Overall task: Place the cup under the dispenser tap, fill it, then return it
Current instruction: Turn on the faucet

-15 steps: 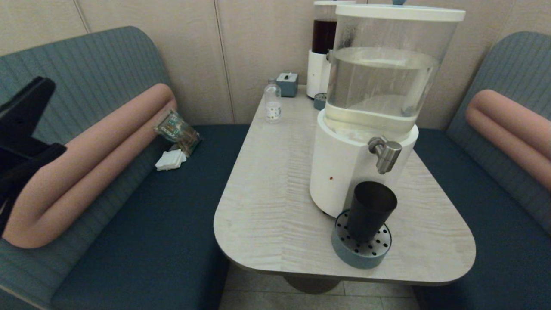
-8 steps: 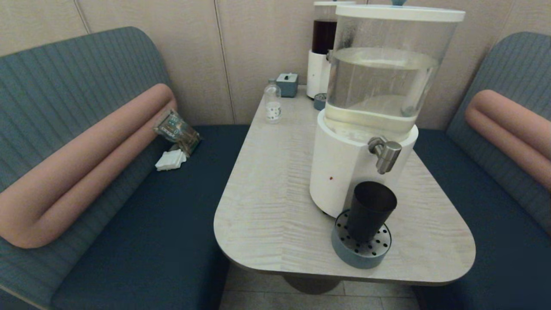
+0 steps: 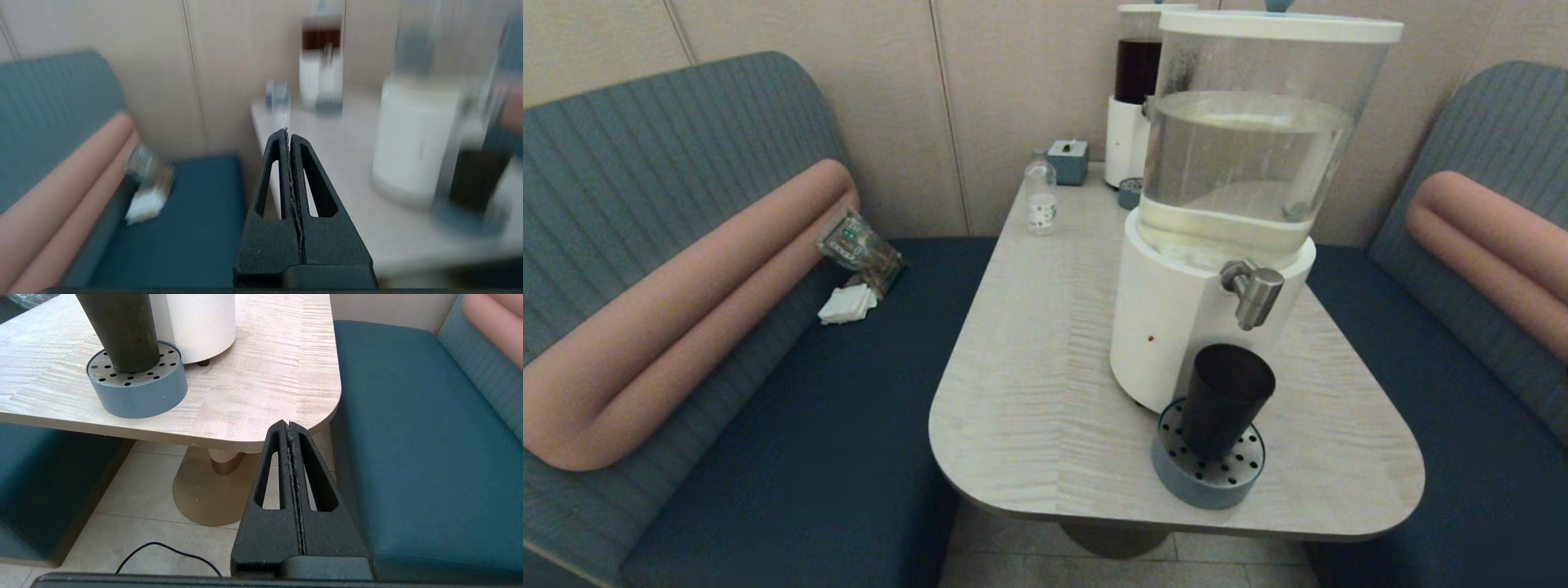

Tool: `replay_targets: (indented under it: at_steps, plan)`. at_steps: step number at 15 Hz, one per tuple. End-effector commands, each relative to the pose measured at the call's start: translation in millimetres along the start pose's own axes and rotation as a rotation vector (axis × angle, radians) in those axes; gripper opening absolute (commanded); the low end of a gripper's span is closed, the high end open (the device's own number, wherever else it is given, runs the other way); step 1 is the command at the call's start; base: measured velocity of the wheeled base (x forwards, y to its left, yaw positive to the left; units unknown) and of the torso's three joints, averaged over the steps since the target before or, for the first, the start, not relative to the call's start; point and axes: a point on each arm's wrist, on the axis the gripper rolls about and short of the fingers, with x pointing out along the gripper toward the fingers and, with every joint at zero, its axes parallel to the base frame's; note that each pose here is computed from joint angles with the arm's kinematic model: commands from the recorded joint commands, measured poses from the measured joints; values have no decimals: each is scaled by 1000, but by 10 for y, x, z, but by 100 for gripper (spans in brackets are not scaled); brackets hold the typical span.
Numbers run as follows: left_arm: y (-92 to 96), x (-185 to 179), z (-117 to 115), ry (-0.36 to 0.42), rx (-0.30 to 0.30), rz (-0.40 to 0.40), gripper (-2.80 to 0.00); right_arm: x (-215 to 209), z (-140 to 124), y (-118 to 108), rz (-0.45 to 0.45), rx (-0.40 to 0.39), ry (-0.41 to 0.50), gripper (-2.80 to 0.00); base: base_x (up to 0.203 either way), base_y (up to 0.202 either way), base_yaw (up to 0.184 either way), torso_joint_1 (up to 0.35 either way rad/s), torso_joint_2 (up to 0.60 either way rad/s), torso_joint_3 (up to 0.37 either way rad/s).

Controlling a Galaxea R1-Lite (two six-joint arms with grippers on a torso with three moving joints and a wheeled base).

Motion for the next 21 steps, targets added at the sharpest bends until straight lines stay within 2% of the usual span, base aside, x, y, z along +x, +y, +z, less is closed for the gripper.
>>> replay_targets:
  at_steps: [1, 3, 4, 7, 9, 11, 13, 15, 16, 21]
  plan:
    - [-60, -250, -218, -6, 38, 1, -280, 7, -39, 0, 0, 0, 10, -280, 0, 0, 0, 0, 0, 0]
    - [-82, -330, -526, 52, 77, -4, -280, 7, -39, 0, 0, 0, 10, -280, 0, 0, 0, 0, 0, 0]
    - [-81, -322, -634, 78, 108, -7, -280, 7, -42, 0, 0, 0, 11, -280, 0, 0, 0, 0, 0, 0]
    - [-77, -307, -962, 143, 153, -2, -280, 7, -40, 0, 0, 0, 10, -280, 0, 0, 0, 0, 0, 0]
    - [-65, -318, -1034, 200, 191, 53, -280, 7, -40, 0, 0, 0, 10, -280, 0, 0, 0, 0, 0, 0]
    - [-69, -340, -1128, 295, 173, 47, -280, 8, -43, 0, 0, 0, 11, -280, 0, 0, 0, 0, 0, 0]
    - [-62, -359, -1184, 358, 150, 97, -280, 7, -43, 0, 0, 0, 11, -280, 0, 0, 0, 0, 0, 0]
    - [-69, -398, -1276, 457, 126, 97, -280, 7, -39, 0, 0, 0, 10, -280, 0, 0, 0, 0, 0, 0]
    - [-69, -403, -1278, 467, 104, 103, -280, 7, -41, 0, 0, 0, 11, -280, 0, 0, 0, 0, 0, 0]
    - [-66, -398, -1278, 456, 94, 116, -280, 7, -48, -1, -2, -9, 16, -280, 0, 0, 0, 0, 0, 0]
